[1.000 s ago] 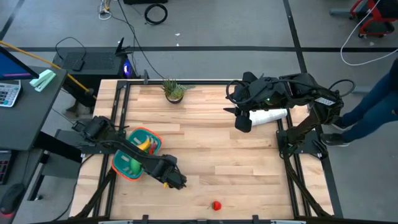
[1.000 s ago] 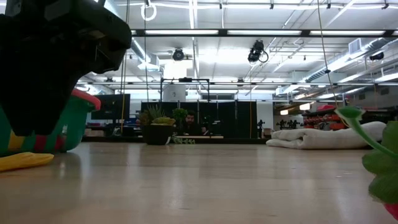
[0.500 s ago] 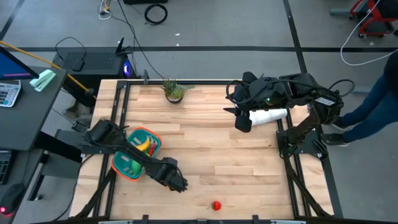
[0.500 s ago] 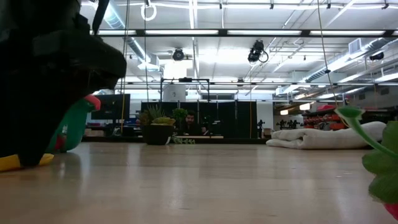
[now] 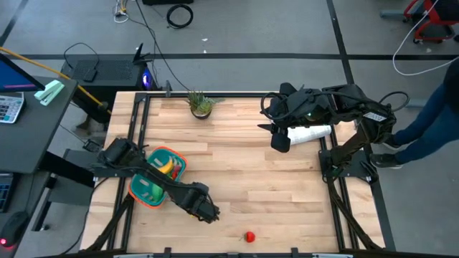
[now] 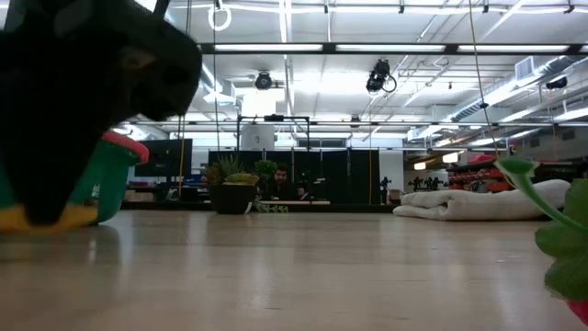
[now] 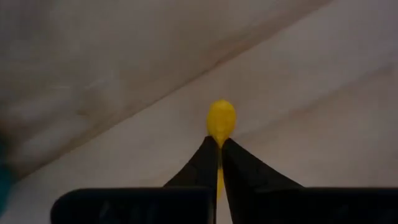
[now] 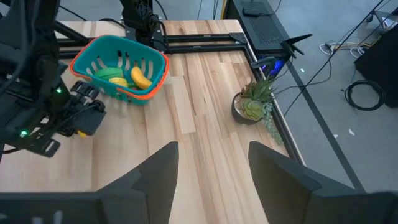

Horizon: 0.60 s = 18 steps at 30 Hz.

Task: Pick and placing Produce into tupperware
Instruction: Put the yellow corn into the blue basket

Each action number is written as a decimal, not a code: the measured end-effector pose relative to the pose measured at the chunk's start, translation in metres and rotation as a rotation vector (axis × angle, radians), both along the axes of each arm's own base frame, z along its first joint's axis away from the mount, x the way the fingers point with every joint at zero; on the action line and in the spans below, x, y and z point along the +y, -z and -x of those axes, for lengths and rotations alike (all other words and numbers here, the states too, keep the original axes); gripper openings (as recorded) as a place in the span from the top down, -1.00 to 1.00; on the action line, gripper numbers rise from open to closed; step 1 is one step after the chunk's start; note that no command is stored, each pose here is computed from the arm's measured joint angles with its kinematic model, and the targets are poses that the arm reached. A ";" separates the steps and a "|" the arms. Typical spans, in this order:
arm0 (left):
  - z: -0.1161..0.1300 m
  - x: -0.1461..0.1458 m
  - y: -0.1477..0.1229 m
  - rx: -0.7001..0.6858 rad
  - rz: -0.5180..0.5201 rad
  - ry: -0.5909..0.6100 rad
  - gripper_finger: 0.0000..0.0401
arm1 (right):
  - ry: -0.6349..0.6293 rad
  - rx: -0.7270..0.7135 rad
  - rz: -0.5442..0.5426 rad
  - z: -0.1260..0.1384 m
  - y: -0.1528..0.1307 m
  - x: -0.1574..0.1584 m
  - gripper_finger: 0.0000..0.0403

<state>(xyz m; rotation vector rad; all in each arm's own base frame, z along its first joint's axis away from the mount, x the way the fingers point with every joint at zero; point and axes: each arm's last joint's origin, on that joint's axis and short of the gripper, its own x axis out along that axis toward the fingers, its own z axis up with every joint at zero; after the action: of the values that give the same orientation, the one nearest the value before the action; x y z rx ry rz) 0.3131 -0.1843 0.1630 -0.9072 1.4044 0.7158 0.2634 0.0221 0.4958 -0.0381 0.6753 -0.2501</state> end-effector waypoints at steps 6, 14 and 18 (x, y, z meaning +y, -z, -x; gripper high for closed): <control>-0.007 0.003 -0.060 0.079 -0.070 0.071 0.96 | 0.003 -0.004 -0.005 0.000 0.000 0.000 -0.01; 0.013 0.019 -0.157 -0.015 -0.235 -0.019 0.97 | 0.029 -0.014 -0.037 0.000 0.000 0.000 -0.01; 0.027 0.029 -0.167 -0.071 -0.267 -0.157 0.97 | 0.063 -0.033 -0.080 -0.001 -0.001 0.000 -0.01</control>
<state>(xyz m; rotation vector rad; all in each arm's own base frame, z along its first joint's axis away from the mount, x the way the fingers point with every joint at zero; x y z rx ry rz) 0.2856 -0.1553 0.3297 -0.8283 1.1514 0.9562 0.2641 0.0224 0.4963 0.0640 0.6537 -0.2831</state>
